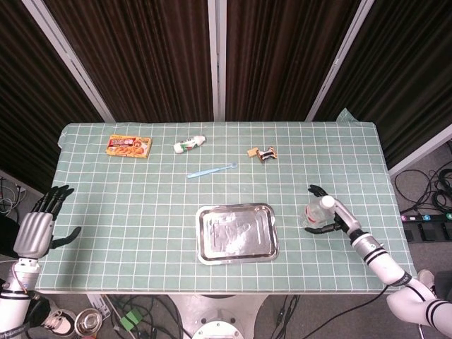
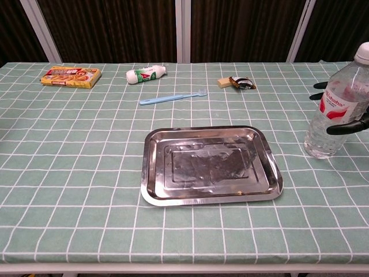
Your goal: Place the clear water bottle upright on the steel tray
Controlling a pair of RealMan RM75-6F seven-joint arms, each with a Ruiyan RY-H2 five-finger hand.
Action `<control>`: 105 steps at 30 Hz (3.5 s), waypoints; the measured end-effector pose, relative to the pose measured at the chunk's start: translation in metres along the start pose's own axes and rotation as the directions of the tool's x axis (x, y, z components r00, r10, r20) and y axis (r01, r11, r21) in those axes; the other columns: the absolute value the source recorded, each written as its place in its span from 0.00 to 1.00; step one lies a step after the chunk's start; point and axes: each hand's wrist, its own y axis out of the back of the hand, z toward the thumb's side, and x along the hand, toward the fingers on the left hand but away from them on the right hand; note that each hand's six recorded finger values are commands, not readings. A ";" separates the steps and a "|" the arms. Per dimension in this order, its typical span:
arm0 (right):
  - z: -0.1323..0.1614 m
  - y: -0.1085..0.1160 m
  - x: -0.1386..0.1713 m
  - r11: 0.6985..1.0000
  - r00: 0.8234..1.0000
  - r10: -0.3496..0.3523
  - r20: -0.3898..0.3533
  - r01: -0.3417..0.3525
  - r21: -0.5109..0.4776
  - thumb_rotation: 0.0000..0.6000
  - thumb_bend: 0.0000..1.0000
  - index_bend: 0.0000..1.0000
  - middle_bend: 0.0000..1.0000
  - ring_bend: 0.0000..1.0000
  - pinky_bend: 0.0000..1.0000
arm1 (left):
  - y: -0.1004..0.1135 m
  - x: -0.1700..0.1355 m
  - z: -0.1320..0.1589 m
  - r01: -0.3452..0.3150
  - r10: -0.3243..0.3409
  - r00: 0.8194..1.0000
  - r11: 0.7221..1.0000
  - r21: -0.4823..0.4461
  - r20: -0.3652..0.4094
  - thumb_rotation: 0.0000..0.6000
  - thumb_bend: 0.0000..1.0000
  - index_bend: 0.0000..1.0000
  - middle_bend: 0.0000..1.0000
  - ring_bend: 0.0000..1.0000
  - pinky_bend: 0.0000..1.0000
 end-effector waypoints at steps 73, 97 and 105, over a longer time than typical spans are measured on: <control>0.112 -0.047 -0.031 0.997 0.981 -0.050 -0.188 0.039 -0.062 1.00 0.13 0.68 0.54 0.34 0.38 | -0.001 -0.006 -0.003 0.020 -0.020 1.000 1.000 -0.025 -0.019 1.00 0.27 0.17 0.18 0.09 0.19; 0.118 -0.048 -0.024 0.995 0.974 -0.082 -0.212 0.068 -0.073 1.00 0.13 0.68 0.54 0.35 0.38 | -0.007 -0.004 -0.003 0.032 -0.033 0.999 0.999 -0.028 -0.022 1.00 0.27 0.17 0.18 0.09 0.19; 0.114 0.021 0.002 0.977 0.955 -0.212 -0.208 0.212 -0.022 1.00 0.13 0.68 0.54 0.35 0.38 | -0.013 -0.003 0.002 0.056 -0.056 0.998 0.998 -0.019 -0.003 1.00 0.27 0.17 0.18 0.09 0.19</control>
